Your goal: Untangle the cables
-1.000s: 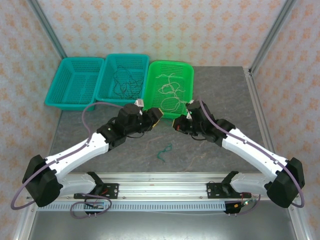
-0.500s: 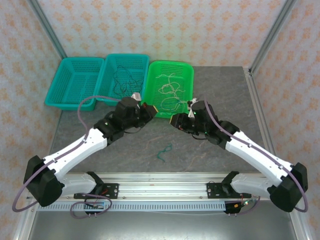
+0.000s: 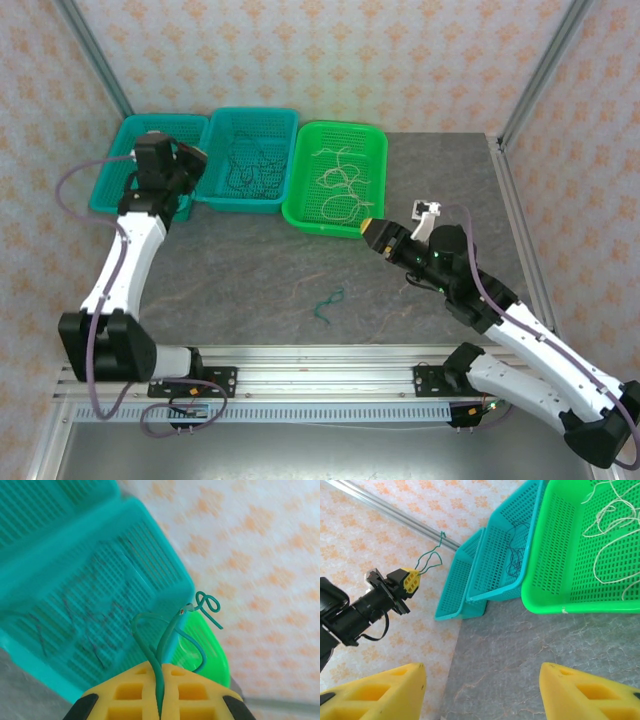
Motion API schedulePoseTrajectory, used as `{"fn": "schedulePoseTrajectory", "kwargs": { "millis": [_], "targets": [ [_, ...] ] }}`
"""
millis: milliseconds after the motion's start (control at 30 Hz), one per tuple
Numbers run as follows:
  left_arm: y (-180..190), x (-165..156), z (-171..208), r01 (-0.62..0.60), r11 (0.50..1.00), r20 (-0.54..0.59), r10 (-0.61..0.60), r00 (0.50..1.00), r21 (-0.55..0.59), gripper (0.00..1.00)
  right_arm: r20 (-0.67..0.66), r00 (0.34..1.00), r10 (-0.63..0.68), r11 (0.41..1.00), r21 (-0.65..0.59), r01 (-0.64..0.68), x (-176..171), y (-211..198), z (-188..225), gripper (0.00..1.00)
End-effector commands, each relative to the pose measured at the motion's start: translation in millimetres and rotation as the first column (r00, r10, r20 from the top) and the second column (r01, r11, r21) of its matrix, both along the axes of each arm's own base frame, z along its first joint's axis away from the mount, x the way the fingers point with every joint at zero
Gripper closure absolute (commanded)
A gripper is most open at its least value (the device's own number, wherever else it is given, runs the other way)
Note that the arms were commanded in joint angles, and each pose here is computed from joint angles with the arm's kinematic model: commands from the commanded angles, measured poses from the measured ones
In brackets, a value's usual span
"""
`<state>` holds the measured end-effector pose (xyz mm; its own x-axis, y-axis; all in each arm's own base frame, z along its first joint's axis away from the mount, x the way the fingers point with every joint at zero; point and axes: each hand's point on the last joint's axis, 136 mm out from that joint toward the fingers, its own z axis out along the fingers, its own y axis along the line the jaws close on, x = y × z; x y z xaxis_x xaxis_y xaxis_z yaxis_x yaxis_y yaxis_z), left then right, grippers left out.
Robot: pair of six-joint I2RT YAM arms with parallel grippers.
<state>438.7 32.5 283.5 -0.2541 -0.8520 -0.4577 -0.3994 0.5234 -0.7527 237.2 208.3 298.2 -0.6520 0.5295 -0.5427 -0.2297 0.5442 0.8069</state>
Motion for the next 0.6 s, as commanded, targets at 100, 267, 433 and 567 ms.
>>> {"fn": "schedulePoseTrajectory", "kwargs": {
  "millis": [100,267,433,567],
  "targets": [
    [82.9,34.8,-44.2,-0.124,0.992,-0.158,0.121,0.98,-0.005,1.0,0.017,0.999,-0.045,0.999,0.025,0.044,1.9,-6.7,7.8,0.38],
    [127.3,53.0,-63.6,-0.187,0.981,-0.216,0.171,0.961,-0.057,1.0,0.013,0.998,-0.053,0.998,0.027,0.053,-1.8,-11.7,8.6,0.38],
    [132.4,60.3,-42.7,-0.16,0.981,-0.151,0.143,0.978,-0.111,0.48,0.008,0.997,-0.075,0.997,0.022,0.075,-3.4,-18.0,4.6,0.38],
    [109.2,47.5,-14.9,-0.098,0.984,-0.066,0.089,0.994,-0.152,0.41,-0.005,0.996,-0.09,0.996,0.024,0.09,-0.2,-17.8,-2.2,0.38]
  ]
}}
